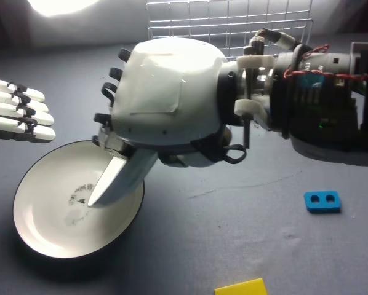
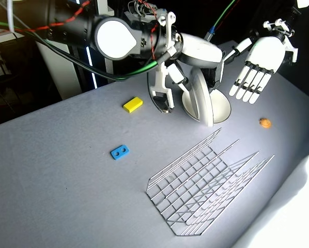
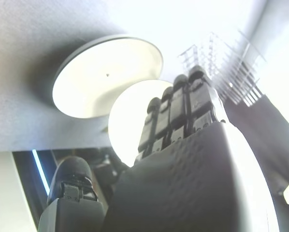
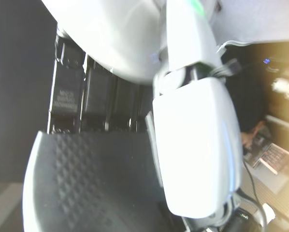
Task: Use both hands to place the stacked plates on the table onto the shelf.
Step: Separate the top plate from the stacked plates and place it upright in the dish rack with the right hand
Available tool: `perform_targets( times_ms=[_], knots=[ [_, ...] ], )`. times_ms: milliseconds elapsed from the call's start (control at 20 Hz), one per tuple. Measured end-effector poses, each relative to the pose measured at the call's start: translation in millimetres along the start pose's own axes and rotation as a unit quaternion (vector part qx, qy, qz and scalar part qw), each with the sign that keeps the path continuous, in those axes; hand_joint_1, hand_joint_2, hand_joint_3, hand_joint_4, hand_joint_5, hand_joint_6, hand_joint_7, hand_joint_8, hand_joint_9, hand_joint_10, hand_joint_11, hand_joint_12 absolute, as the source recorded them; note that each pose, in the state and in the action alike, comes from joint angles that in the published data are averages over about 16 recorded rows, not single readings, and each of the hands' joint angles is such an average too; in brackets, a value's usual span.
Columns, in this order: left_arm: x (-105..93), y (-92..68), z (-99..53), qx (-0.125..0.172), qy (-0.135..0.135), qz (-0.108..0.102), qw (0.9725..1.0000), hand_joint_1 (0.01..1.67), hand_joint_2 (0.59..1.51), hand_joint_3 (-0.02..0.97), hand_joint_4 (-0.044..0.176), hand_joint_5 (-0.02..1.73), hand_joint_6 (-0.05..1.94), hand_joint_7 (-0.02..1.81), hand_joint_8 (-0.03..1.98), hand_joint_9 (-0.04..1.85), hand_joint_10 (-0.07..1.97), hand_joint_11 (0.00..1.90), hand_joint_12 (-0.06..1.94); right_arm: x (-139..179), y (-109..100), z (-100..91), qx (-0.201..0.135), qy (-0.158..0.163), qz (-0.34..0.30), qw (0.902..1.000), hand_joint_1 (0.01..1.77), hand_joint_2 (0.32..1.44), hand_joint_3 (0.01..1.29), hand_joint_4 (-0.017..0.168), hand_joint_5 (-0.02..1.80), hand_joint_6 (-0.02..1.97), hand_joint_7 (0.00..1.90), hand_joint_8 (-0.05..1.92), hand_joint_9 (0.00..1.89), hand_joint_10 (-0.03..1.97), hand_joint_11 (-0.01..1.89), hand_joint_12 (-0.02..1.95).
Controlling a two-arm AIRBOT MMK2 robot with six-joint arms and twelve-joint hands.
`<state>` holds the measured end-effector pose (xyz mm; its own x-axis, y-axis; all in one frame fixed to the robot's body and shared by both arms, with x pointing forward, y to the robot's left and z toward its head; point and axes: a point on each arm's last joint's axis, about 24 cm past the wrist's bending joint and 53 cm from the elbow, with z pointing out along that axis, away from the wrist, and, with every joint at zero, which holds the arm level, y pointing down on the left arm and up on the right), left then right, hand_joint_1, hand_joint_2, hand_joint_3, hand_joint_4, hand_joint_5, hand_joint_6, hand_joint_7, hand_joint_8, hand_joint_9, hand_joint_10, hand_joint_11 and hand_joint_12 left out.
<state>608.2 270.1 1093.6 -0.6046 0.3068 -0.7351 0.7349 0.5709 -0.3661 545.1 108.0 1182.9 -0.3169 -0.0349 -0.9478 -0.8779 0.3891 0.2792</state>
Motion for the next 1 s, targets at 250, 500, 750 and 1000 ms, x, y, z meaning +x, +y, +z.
perform_targets(
  times_ms=[250, 500, 750, 1000],
  knots=[
    [6.5, 3.0, 1.1, -0.005, 0.01, -0.003, 0.9999, 0.02, 1.143, 0.017, 0.002, 0.02, 0.02, 0.01, -0.01, 0.02, 0.01, 0.01, -0.01, -16.9, 5.6, -10.7, 0.004, -0.009, 0.015, 0.9998, 1.37, 0.99, 0.02, -0.004, 0.91, 0.94, 1.09, 0.79, 1.1, 0.87, 1.03, 0.85],
    [15.9, 7.9, 2.6, -0.014, 0.023, -0.005, 0.9996, 0.02, 1.142, 0.018, 0.002, 0.02, 0.02, 0.01, -0.01, 0.02, 0.01, 0.01, -0.01, -37.8, 7.8, -22.2, 0.008, -0.027, 0.021, 0.9994, 1.37, 1.0, 0.02, -0.005, 0.93, 0.91, 1.09, 0.8, 1.1, 0.85, 1.02, 0.84],
    [26.0, 13.0, 4.0, -0.023, 0.036, -0.009, 0.999, 0.01, 1.145, 0.017, 0.002, 0.02, 0.02, 0.01, -0.01, 0.02, 0.01, 0.01, -0.01, -66.0, 3.0, -37.4, 0.005, -0.062, 0.031, 0.9976, 1.37, 1.0, 0.02, -0.007, 0.93, 0.91, 1.08, 0.82, 1.1, 0.86, 1.02, 0.85],
    [35.1, 17.4, 4.2, -0.03, 0.048, -0.013, 0.9983, 0.01, 1.15, 0.017, 0.002, 0.02, 0.02, 0.02, -0.01, 0.02, 0.01, 0.01, -0.01, -95.6, -10.8, -55.4, -0.006, -0.1, 0.078, 0.9919, 1.37, 1.0, 0.01, -0.008, 0.93, 0.9, 1.07, 0.83, 1.1, 0.87, 1.02, 0.87]
  ],
)
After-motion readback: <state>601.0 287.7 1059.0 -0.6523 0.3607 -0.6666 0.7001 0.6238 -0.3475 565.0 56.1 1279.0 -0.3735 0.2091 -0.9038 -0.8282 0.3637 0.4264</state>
